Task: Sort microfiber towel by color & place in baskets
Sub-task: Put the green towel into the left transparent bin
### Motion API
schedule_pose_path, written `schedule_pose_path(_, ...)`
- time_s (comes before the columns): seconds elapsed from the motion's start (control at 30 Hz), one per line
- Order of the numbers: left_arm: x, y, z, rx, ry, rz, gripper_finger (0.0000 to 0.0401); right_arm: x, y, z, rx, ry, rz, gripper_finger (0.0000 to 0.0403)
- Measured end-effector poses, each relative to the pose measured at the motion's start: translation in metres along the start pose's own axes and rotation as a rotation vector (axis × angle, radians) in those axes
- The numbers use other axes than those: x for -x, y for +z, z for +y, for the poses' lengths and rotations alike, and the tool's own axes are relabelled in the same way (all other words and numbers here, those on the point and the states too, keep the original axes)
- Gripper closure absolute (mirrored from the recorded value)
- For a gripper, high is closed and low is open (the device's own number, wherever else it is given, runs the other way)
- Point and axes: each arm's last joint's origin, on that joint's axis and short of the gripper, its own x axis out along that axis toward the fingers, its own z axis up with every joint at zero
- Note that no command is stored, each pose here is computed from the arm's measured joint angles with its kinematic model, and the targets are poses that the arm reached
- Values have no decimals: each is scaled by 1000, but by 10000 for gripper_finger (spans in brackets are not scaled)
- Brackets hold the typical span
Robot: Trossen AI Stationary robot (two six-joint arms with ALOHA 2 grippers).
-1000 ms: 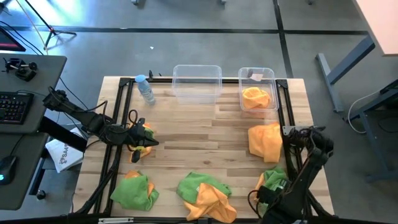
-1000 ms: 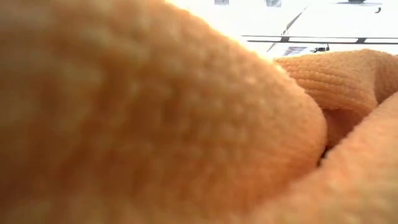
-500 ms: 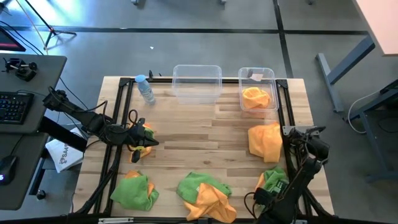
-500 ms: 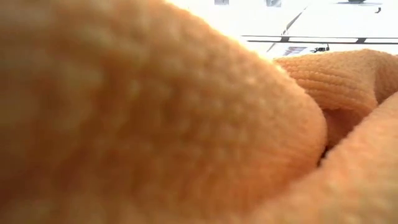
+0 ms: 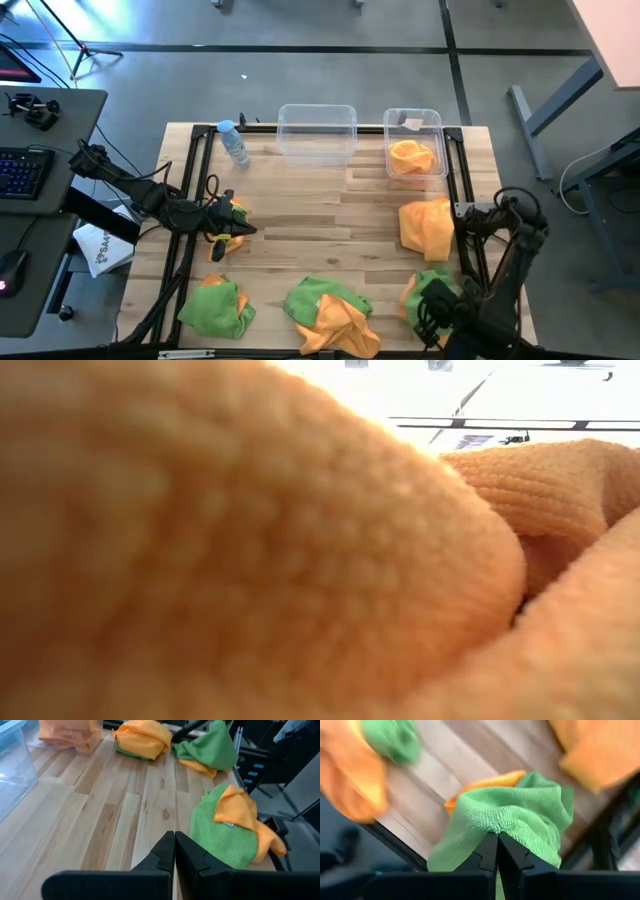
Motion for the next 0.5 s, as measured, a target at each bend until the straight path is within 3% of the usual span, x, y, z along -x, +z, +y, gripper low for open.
schedule_pose_path(0.17,0,1,0,5,-5,-11,401,14,18,-7,-45,127,-234,402)
schedule_pose_path(0.27,0,1,-1,6,-6,-13,401,20,28,-11,-60,164,-304,402)
schedule_pose_path(0.5,0,3,-1,13,-13,-28,401,30,29,-22,-64,162,-150,403)
